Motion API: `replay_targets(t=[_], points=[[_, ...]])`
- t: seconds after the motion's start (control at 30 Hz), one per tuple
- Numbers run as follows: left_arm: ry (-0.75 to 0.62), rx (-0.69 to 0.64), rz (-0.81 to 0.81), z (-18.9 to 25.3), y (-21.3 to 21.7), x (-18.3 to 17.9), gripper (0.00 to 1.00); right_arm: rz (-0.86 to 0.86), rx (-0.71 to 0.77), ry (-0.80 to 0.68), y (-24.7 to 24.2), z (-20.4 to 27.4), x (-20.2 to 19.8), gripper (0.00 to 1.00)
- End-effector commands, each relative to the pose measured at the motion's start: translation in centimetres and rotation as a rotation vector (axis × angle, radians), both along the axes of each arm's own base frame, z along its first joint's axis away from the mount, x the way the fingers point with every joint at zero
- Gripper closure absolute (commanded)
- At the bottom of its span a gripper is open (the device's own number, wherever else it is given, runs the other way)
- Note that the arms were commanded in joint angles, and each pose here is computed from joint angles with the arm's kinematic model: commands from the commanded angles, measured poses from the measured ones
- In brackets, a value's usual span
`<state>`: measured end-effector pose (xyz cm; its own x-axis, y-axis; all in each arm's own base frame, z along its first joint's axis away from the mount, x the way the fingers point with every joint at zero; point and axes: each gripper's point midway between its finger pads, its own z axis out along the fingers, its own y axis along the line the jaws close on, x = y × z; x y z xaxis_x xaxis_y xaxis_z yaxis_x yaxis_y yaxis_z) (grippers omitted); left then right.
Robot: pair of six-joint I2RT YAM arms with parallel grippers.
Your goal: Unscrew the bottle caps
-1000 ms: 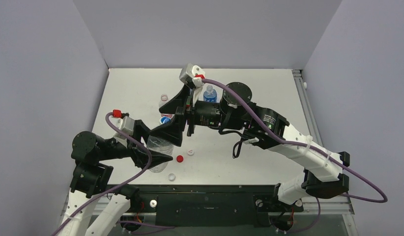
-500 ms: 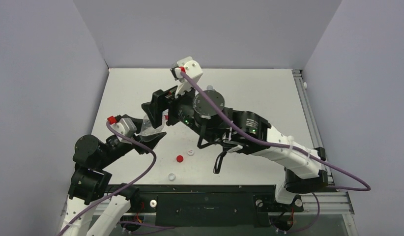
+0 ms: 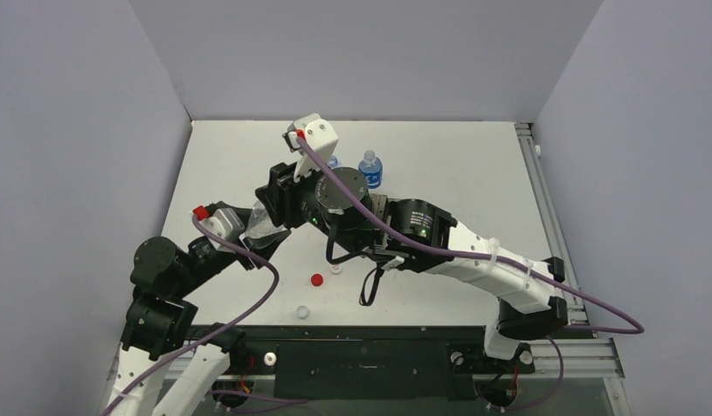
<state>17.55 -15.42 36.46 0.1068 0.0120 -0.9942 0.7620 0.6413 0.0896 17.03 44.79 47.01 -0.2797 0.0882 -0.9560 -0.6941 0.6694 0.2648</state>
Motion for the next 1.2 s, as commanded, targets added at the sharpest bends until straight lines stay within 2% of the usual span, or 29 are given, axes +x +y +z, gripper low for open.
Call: replay_targets(t=[0.0, 0.07, 0.17, 0.3, 0.4, 0.47, 0.57, 0.6, 0.63, 0.67, 0.7, 0.73, 0.77, 0.8, 0.83, 0.97, 1.07, 1.17], points=[[-0.013, -0.031, -0.026, 1.0, -0.3, -0.7, 0.85, -0.040, 0.111, -0.044, -3.2, 4.1, 0.8, 1.00], [0.014, -0.062, -0.084, 1.4, -0.9, -1.7, 0.85, -0.009, 0.122, -0.066, -3.5, 4.7, 0.7, 1.00], [0.043, -0.110, -0.230, 2.4, -2.3, -4.1, 0.85, 0.129, 0.171, -0.108, -3.8, 6.0, -0.8, 1.00], [0.129, -0.180, -0.448, 3.8, -3.8, -7.9, 0.82, 0.450, 0.244, -0.180, -4.0, 7.6, -5.2, 1.00], [0.244, -0.212, -0.597, 4.4, -4.5, -10.2, 0.78, 0.731, 0.284, -0.216, -4.8, 8.2, -9.7, 1.00], [0.269, -0.218, -0.633, 4.9, -4.6, -10.8, 0.78, 0.837, 0.270, -0.206, -5.0, 7.8, -11.3, 1.00], [0.271, -0.218, -0.648, 5.3, -4.6, -11.1, 0.78, 0.879, 0.230, -0.189, -5.2, 6.8, -11.8, 1.00], [0.273, -0.218, -0.649, 5.3, -4.6, -11.1, 0.78, 0.863, 0.218, -0.182, -5.2, 6.5, -11.4, 0.93], [0.274, -0.218, -0.647, 5.3, -4.7, -11.0, 0.77, 0.846, 0.204, -0.177, -5.3, 6.1, -11.1, 0.76], [0.266, -0.217, -0.641, 5.3, -4.7, -10.9, 0.78, 0.781, 0.201, -0.178, -5.3, 6.2, -10.1, 0.66], [0.260, -0.216, -0.633, 5.2, -4.6, -10.7, 0.77, 0.666, 0.192, -0.170, -5.4, 6.0, -8.1, 0.46], [0.246, -0.212, -0.609, 5.0, -4.6, -10.2, 0.78, 0.596, 0.193, -0.168, -5.7, 6.1, -7.1, 0.38], [0.212, -0.199, -0.590, 4.8, -4.6, -9.8, 0.78, 0.424, 0.202, -0.152, -6.3, 6.2, -4.3, 0.26], [0.219, -0.201, -0.545, 4.4, -4.5, -8.9, 0.77, 0.351, 0.206, -0.141, -6.7, 6.3, -3.3, 0.24], [0.198, -0.188, -0.485, 3.9, -4.3, -7.8, 0.77, 0.205, 0.211, -0.124, -7.6, 6.3, -1.3, 0.22], [0.113, -0.133, -0.315, 2.8, -3.3, -4.9, 0.78, -0.007, 0.184, -0.106, -8.3, 6.0, 0.1, 0.20], [0.054, -0.085, -0.204, 1.8, -2.3, -3.0, 0.78, -0.066, 0.126, -0.084, -7.1, 5.5, 0.1, 0.20], [0.000, -0.048, -0.112, 1.3, -1.3, -1.7, 0.78, -0.061, 0.073, -0.061, -4.7, 4.1, 0.2, 0.25]])
